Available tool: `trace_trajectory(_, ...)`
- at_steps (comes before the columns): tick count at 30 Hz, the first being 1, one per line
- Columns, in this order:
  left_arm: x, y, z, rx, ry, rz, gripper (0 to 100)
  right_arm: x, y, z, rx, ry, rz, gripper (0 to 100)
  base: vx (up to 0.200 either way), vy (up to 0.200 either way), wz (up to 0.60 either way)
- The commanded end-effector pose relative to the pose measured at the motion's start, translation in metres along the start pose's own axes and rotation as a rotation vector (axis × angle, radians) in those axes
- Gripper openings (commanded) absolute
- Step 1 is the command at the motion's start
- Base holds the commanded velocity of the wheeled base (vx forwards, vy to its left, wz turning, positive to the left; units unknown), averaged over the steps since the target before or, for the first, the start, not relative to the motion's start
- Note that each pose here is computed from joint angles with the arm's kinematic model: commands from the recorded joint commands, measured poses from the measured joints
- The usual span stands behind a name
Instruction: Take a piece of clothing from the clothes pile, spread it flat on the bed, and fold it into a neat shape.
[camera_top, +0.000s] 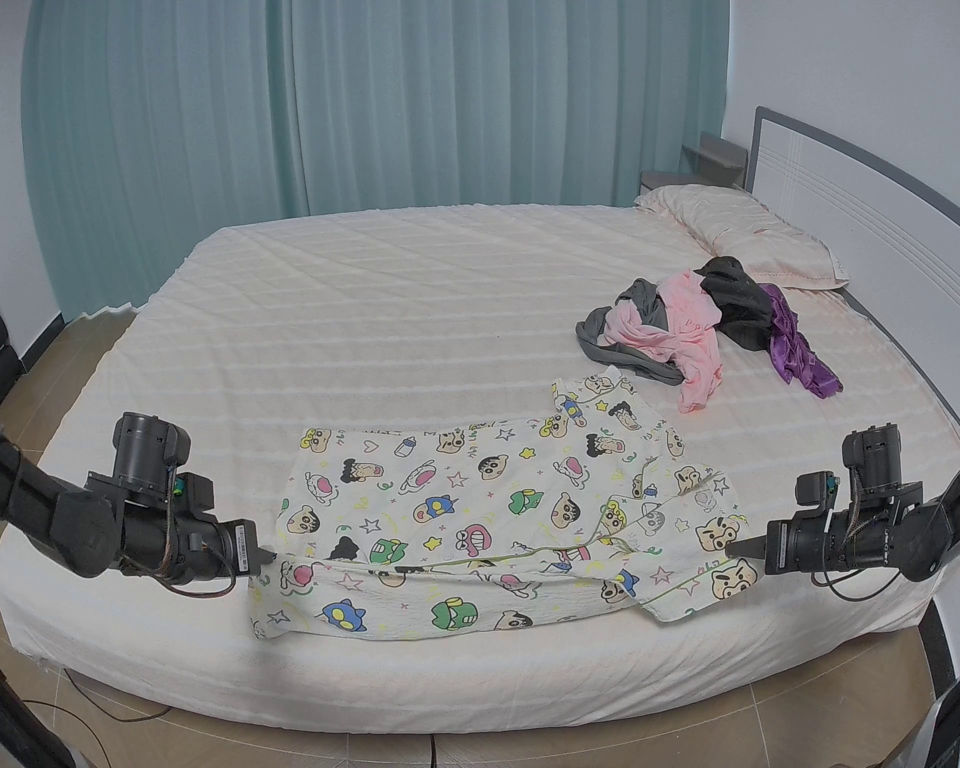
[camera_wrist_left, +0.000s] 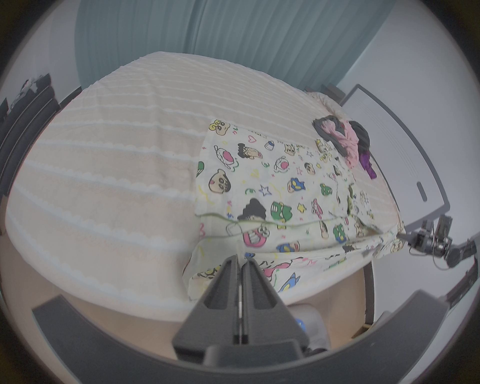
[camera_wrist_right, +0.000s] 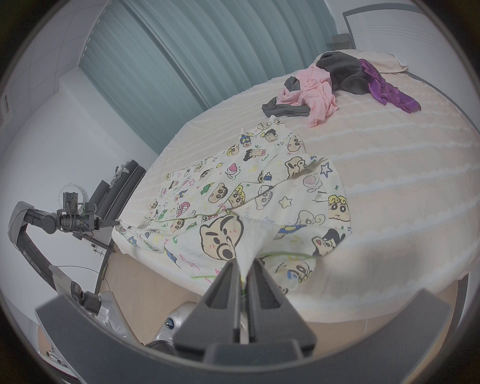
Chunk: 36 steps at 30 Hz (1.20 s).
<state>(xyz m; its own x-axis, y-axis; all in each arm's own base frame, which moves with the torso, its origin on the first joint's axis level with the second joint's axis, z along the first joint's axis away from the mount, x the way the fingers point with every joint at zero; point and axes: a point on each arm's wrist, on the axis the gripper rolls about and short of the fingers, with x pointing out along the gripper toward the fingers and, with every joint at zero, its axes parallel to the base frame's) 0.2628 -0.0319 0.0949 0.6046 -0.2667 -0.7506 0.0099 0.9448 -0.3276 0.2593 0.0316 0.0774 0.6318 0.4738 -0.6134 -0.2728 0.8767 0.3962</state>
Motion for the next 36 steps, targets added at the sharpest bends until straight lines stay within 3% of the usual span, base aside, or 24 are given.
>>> trace_trajectory(1, 0.029, 0.003, 0.012, -0.052, 0.02, 0.009, 0, 0.02, -0.01, 0.005, 0.03, 0.025, -0.009, 0, 0.0, 0.0, 0.0)
trace_trajectory(9, 0.054, -0.001, 0.022, -0.076, 0.014, 0.005, 0, 0.034, -0.015, 0.014, 0.07, 0.02, -0.016, 0, 0.0, 0.0, 0.0)
trace_trajectory(14, 0.084, -0.006, 0.035, -0.126, -0.014, 0.064, 0, 0.052, -0.026, 0.013, 0.091, 0.043, -0.055, 0, 0.0, 0.0, 0.0)
trace_trajectory(28, 0.116, 0.001, 0.039, -0.164, -0.01, 0.133, 0, 0.085, -0.035, 0.027, 0.128, -0.021, -0.085, 0, 0.0, 0.0, 0.0)
trace_trajectory(36, 0.122, -0.001, 0.049, -0.202, -0.043, 0.13, 0, 0.095, -0.037, 0.028, 0.128, -0.028, -0.093, 0, 0.0, 0.0, 0.0)
